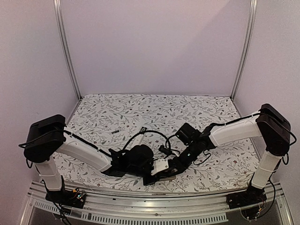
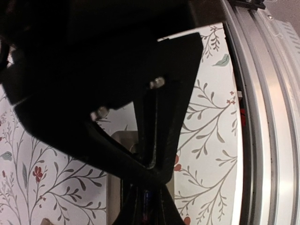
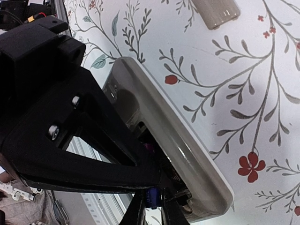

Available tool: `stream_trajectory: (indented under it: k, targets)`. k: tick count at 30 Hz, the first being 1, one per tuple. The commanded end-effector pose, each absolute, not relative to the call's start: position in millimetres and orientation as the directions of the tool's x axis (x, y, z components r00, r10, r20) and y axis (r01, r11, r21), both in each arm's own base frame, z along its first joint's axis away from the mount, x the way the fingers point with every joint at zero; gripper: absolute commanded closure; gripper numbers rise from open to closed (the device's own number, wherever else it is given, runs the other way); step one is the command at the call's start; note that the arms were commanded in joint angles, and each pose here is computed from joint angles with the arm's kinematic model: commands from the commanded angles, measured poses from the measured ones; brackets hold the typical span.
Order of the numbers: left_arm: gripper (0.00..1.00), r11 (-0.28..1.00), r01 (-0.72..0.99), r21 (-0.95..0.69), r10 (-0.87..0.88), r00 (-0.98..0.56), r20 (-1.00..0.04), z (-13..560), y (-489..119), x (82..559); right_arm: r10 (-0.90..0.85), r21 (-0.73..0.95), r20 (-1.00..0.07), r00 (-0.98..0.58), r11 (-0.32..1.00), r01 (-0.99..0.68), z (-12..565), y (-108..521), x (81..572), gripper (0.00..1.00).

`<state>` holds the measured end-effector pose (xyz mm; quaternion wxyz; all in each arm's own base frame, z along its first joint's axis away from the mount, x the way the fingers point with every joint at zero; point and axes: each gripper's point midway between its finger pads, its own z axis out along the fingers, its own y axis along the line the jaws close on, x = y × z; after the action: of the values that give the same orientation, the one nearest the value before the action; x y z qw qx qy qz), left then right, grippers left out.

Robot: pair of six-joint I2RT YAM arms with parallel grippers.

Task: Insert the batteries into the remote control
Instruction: Place the battery in the battery compartment.

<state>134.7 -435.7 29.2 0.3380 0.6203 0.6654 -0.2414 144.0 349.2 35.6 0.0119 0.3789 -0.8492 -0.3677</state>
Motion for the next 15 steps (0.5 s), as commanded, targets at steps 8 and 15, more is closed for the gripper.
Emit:
stream_trajectory:
  k: [8, 15]
  targets:
    - [1.0, 0.086, 0.996, 0.022, 0.779, -0.053, -0.625, -16.4, -403.0, 119.8, -0.603, 0.599, -0.34, -0.722, 0.453, -0.66, 69.4, 349.3, 162.6, 0.81]
    - [1.0, 0.098, 0.995, 0.007, 0.779, -0.072, -0.622, -18.2, -400.0, 118.8, -0.58, 0.596, -0.319, -0.749, 0.491, -0.635, 71.0, 336.9, 161.6, 0.8]
